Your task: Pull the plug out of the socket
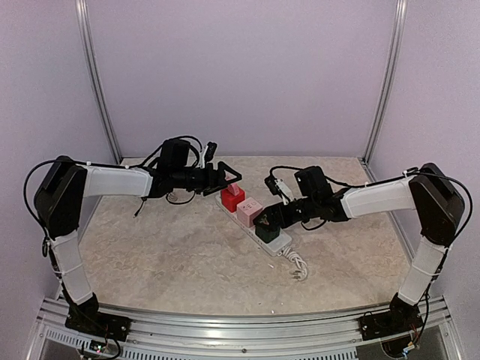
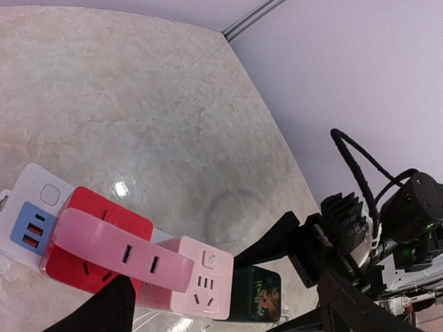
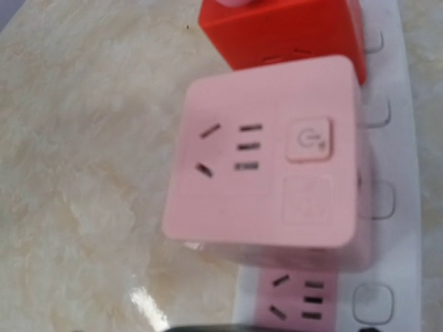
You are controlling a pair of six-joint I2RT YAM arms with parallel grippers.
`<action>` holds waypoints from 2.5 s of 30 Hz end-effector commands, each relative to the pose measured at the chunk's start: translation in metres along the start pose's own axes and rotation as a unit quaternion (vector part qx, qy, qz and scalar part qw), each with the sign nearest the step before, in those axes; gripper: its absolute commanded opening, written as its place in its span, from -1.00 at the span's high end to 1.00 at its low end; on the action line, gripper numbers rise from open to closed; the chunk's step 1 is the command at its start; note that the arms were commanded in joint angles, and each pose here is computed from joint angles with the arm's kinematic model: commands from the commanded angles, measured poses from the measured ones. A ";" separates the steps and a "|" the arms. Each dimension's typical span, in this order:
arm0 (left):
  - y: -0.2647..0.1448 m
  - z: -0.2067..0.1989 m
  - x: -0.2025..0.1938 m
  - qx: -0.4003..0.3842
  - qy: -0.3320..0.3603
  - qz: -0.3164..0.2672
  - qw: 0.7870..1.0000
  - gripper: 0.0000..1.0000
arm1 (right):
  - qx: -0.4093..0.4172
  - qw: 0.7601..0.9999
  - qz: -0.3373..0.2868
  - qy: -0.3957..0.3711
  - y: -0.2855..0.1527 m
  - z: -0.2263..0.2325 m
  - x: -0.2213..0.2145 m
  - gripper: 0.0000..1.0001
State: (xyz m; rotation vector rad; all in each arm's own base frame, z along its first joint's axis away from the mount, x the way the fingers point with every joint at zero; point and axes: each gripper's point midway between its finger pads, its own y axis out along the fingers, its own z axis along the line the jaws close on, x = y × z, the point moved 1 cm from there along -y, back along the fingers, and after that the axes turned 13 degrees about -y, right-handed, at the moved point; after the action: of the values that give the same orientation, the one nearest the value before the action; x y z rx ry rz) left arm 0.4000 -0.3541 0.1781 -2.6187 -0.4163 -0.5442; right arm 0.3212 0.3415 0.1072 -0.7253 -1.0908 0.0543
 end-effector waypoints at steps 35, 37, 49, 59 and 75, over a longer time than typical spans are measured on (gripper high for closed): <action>-0.059 0.091 0.010 0.060 -0.103 -0.067 0.991 -0.50 | 0.059 0.996 -0.060 0.018 -0.031 0.023 0.011 -0.70; -0.052 0.091 0.009 0.055 -0.099 -0.055 0.992 -0.41 | 0.069 0.996 -0.053 0.027 -0.024 0.022 0.000 -0.68; -0.033 0.074 0.003 0.055 -0.067 -0.026 0.996 -0.39 | 0.123 0.988 -0.051 0.079 0.007 0.032 -0.030 -0.52; -0.041 0.038 0.012 0.061 0.009 -0.029 0.998 -0.47 | 0.203 0.973 -0.055 0.091 0.059 0.089 -0.032 -0.52; -0.017 0.002 0.013 0.168 0.162 0.009 0.972 -0.47 | 0.141 0.985 -0.087 0.041 -0.006 0.072 -0.003 -0.55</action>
State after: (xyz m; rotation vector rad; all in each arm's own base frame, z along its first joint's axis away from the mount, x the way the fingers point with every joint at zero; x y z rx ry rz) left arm 0.4007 -0.3326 0.1890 -2.3158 -0.3913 -0.7263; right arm 0.2460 0.4058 0.1117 -0.2862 -0.9739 0.0751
